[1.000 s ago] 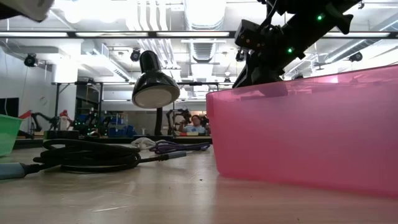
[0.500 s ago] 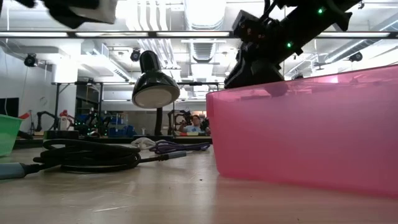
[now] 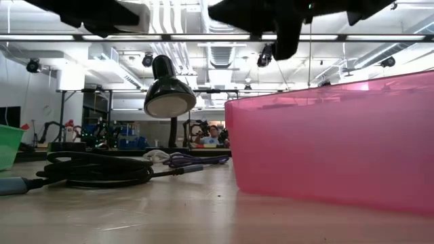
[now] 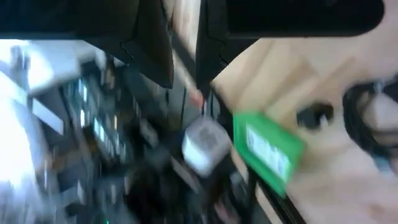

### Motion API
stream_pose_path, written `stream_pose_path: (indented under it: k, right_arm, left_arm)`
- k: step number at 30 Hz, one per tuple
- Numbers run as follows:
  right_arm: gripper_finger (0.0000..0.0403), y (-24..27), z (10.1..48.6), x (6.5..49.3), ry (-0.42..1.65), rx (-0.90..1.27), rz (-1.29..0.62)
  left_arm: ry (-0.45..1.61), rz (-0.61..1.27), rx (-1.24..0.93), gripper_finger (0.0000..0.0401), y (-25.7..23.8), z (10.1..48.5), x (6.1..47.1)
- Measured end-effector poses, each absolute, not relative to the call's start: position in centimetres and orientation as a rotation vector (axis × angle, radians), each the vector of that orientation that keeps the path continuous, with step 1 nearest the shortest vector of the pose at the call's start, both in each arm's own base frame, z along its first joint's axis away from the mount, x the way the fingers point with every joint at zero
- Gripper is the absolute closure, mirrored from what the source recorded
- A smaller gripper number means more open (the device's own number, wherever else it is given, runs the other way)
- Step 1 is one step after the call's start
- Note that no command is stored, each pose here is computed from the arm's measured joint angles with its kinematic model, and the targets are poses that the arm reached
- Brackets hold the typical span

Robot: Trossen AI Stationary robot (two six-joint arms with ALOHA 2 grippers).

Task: Pick and place items into bin
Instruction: Put the white charger adapter into the blue bin

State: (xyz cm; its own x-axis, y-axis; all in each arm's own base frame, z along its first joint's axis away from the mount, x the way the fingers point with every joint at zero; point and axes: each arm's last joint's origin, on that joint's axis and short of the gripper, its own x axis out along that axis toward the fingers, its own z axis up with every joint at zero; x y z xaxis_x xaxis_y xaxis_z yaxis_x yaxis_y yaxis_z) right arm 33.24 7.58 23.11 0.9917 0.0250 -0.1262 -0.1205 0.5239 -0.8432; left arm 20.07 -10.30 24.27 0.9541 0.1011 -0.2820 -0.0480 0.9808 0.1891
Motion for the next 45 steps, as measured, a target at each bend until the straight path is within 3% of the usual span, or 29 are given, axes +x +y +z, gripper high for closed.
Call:
stream_pose_path:
  k: [4,10,22,27,38,45]
  right_arm:
    - [0.0346,7.8,24.0,33.3,-0.021,-1.12,0.106]
    - [0.034,7.8,24.7,33.6,-0.045,-1.276,0.093]
    - [0.0211,8.1,24.0,33.9,-0.085,-1.447,0.185]
    - [0.0178,8.3,23.4,34.4,-0.096,-1.563,0.21]
    - [0.0164,8.5,25.3,35.8,-0.113,-1.577,0.138]
    - [0.0154,8.0,25.0,36.1,0.041,-1.706,0.119]
  left_arm:
    - [0.243,0.071,0.166,0.0268,-9.9,25.0,19.4]
    - [0.215,0.068,0.167,0.0268,-9.8,25.3,19.1]
    - [0.218,0.042,0.183,0.0268,-10.3,24.7,19.9]
    - [0.165,0.047,0.146,0.0268,-10.4,25.0,20.4]
    - [0.075,0.087,0.108,0.0268,-10.6,24.6,22.4]
    - [0.028,0.104,0.117,0.0268,-10.7,24.1,23.5]
